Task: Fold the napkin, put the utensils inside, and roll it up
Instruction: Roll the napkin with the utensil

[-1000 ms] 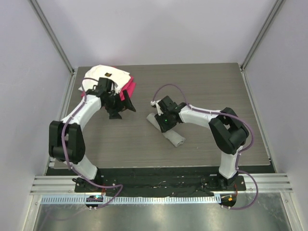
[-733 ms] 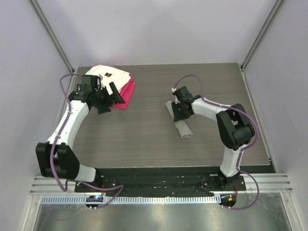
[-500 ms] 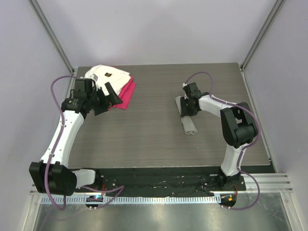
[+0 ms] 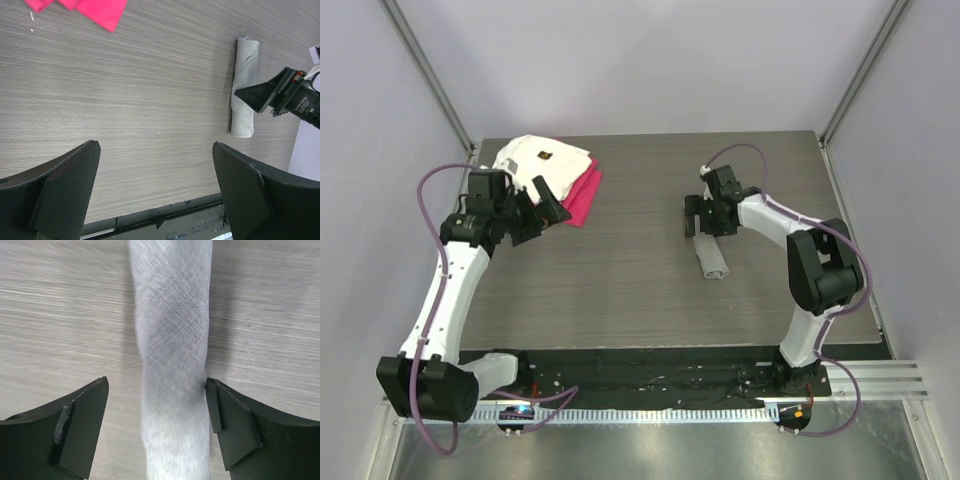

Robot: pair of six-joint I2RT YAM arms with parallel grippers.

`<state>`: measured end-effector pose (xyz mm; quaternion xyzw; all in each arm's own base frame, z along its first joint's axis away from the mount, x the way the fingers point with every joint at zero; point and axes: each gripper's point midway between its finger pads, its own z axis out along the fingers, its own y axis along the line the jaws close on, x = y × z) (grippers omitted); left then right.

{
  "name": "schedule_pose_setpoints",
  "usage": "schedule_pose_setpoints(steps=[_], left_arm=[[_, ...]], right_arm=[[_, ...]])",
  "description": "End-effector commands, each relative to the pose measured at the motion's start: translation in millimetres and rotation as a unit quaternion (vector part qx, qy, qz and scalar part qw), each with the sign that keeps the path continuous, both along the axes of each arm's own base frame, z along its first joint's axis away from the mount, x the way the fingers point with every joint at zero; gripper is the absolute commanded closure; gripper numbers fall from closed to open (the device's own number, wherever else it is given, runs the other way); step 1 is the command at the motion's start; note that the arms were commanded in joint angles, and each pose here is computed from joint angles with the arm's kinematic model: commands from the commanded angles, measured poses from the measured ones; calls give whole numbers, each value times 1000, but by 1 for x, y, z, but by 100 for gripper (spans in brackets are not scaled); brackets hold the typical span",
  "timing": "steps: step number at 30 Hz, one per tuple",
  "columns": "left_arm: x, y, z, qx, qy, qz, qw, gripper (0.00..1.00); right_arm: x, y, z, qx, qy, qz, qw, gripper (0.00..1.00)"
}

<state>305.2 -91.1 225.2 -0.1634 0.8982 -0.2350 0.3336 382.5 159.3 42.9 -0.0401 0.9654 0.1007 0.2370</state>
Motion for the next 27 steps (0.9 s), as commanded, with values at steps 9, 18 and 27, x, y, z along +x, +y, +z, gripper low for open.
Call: schedule_pose_setpoints(steps=[9, 18, 27], left_arm=[[-17, 20, 73, 23, -132, 38, 990, 0], [-44, 41, 72, 59, -180, 77, 979, 0], [-64, 45, 65, 56, -180, 89, 978, 0]], right_arm=[[-14, -38, 189, 50, -279, -77, 956, 11], [-82, -91, 147, 26, -314, -156, 936, 10], [-95, -101, 133, 11, -314, -164, 935, 10]])
